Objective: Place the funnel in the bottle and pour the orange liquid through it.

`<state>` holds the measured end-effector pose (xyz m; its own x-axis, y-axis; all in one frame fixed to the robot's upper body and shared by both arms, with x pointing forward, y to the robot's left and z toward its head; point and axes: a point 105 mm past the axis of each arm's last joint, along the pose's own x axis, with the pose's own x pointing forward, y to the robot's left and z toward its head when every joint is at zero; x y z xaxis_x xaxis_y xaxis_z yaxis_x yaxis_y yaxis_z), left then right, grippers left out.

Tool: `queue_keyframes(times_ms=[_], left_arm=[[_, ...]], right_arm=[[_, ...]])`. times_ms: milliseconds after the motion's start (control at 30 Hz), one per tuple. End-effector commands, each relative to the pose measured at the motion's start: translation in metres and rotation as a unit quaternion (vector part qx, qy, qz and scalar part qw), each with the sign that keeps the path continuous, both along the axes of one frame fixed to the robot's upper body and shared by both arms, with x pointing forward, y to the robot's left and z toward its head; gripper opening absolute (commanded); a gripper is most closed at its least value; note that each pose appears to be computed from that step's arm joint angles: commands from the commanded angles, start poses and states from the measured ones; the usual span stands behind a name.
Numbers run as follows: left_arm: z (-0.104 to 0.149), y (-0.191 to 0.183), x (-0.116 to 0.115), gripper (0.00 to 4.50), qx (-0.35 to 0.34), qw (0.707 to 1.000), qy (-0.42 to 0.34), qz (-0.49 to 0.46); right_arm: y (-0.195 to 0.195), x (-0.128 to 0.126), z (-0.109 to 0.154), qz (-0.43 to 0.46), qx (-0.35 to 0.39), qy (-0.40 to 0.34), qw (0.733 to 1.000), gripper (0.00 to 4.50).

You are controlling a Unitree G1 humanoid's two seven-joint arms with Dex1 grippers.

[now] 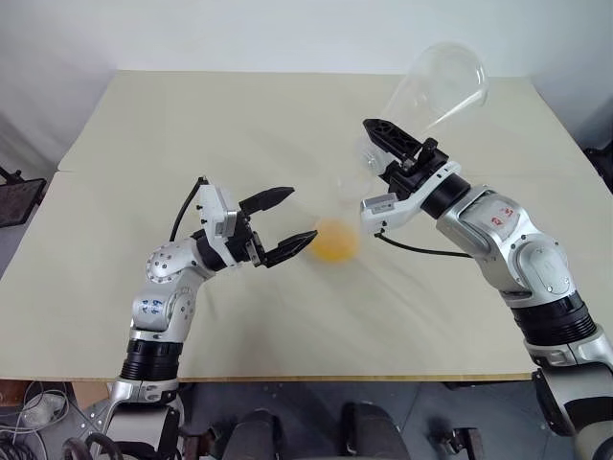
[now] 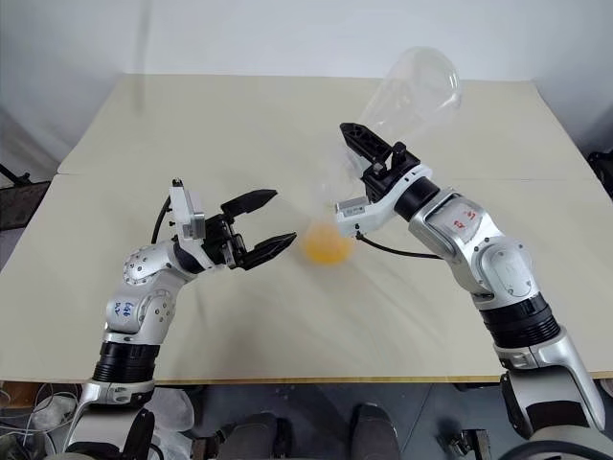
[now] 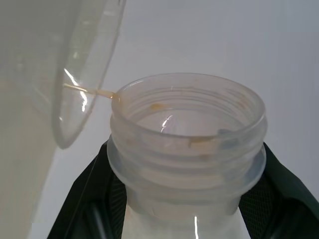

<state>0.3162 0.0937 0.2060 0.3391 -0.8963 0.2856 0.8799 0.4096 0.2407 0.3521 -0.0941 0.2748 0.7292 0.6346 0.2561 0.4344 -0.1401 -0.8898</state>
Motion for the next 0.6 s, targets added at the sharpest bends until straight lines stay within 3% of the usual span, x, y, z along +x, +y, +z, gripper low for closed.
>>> queue_keyframes(times_ms=[33, 233, 400, 500, 533, 600], left_arm=[[0.006, 0.004, -0.002, 4.50, -0.004, 1.000, -0.015, 0.004], [0.005, 0.004, -0.003, 4.50, -0.002, 1.000, -0.013, 0.003], [0.005, 0.005, -0.003, 4.50, 0.000, 1.000, -0.012, 0.002], [0.005, 0.004, -0.003, 4.50, 0.001, 1.000, -0.012, 0.000], [0.005, 0.004, -0.003, 4.50, 0.002, 1.000, -0.012, 0.000], [0.005, 0.005, -0.003, 4.50, 0.002, 1.000, -0.012, 0.001]], right_arm=[[-0.003, -0.009, 0.017, 0.017, 0.067, 0.011, 0.998, 2.46], [-0.017, -0.009, 0.032, 0.016, 0.177, 0.054, 0.983, 2.46], [-0.037, -0.008, 0.050, 0.027, 0.316, 0.109, 0.942, 2.46], [-0.045, -0.013, 0.057, 0.075, 0.424, 0.182, 0.884, 2.46], [-0.055, -0.016, 0.061, 0.099, 0.476, 0.210, 0.848, 2.46], [-0.065, -0.022, 0.064, 0.125, 0.525, 0.241, 0.807, 2.46]])
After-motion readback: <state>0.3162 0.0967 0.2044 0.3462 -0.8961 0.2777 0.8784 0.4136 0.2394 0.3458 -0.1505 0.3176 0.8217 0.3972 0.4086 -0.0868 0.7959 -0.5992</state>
